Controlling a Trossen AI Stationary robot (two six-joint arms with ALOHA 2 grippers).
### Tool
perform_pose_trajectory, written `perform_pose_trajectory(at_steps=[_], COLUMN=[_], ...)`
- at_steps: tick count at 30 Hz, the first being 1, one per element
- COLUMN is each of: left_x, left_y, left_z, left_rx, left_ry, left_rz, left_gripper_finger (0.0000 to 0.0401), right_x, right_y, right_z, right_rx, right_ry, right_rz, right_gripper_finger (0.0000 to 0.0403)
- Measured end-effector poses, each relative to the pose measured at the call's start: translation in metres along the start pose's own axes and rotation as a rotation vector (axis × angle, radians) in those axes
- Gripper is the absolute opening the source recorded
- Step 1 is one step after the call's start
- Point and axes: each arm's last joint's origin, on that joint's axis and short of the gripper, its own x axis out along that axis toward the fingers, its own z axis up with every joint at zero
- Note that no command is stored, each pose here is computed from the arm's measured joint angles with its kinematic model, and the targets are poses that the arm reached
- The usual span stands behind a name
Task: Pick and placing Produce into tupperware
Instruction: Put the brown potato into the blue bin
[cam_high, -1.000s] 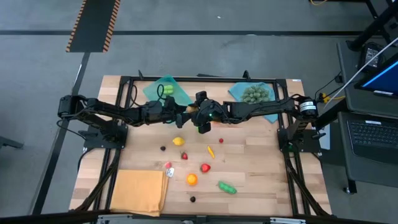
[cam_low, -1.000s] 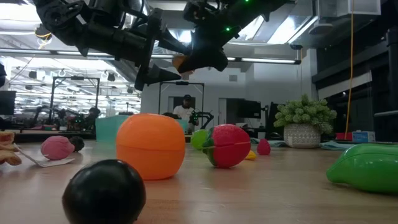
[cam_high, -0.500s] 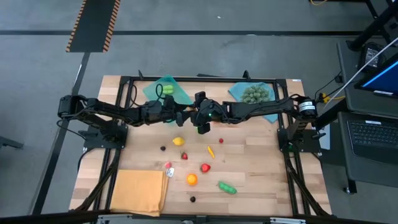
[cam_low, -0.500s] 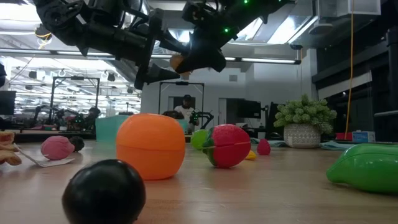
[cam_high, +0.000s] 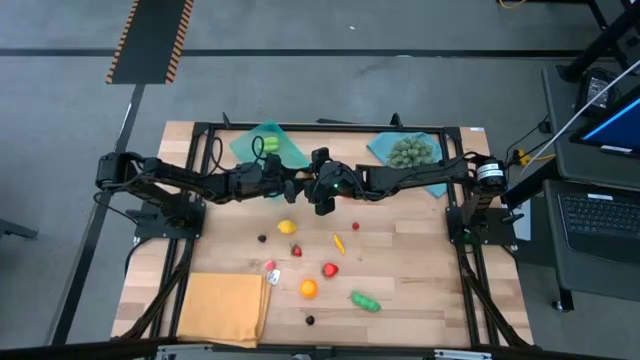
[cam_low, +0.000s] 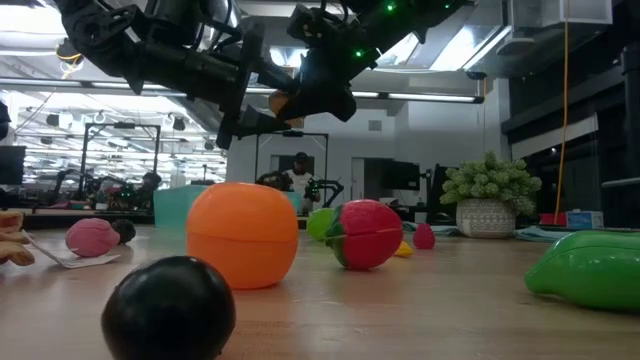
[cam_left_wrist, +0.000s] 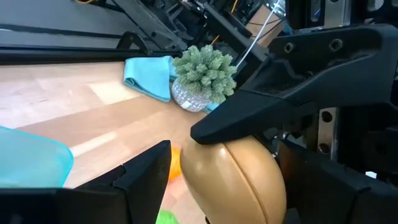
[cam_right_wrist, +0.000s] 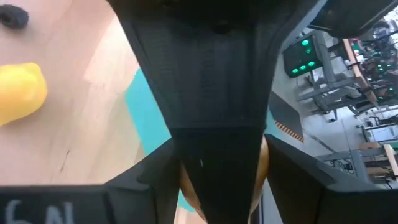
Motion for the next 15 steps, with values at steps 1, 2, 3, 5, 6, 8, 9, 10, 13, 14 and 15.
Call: perform_pose_trajectory(at_steps=[1,2,3,5,6,8,9,10,13,14,15], left_x=[0.0,0.0001,0.0001,0.0001,0.0001,0.0001,0.0001,0.0001,0.0001,0.0001,0.0001], left_y=[0.0001,0.0002,0.0001,0.0,0.0001,0.0001,0.0001,0.0001,0.0002,0.0002,0.0002], left_z=[-0.0001,-0.0003,-0.0001,0.0001,0.0,0.0,0.0,0.0,-0.0001,-0.0001,-0.0002], left_rx=[0.001,0.001,0.0,0.0,0.0,0.001,0.003,0.003,0.003,0.004,0.006], left_ry=[0.001,0.002,0.0,-0.001,0.0,0.0,0.0,0.0,0.001,0.001,0.001], left_rz=[0.001,0.002,0.0,0.0,0.001,0.0,0.0,0.0,0.001,0.001,0.002], left_gripper_finger=[0.0283,0.0284,0.0284,0.0282,0.028,0.0274,0.0269,0.0264,0.0245,0.0237,0.0229], right_x=[0.0,0.0,0.0,0.0,0.0,0.0,0.0,0.0,0.0,0.0,0.0], right_y=[0.0,0.0001,0.0002,-0.0001,-0.0002,-0.0004,-0.0007,-0.0009,-0.001,-0.0011,-0.0012], right_z=[0.0,-0.0002,-0.0002,0.0001,0.0002,0.0005,0.0007,0.0008,0.0009,0.0012,0.0012], right_rx=[0.0,-0.001,0.0,0.001,0.001,0.003,0.004,0.005,0.006,0.006,0.007], right_ry=[0.0,0.002,0.002,-0.001,-0.002,-0.005,-0.007,-0.008,-0.01,-0.012,-0.012], right_rz=[0.0,0.001,0.002,-0.001,-0.002,-0.005,-0.007,-0.008,-0.009,-0.011,-0.011], right_gripper_finger=[0.0198,0.0198,0.0198,0.0198,0.0198,0.0198,0.0198,0.0198,0.0198,0.0198,0.0198])
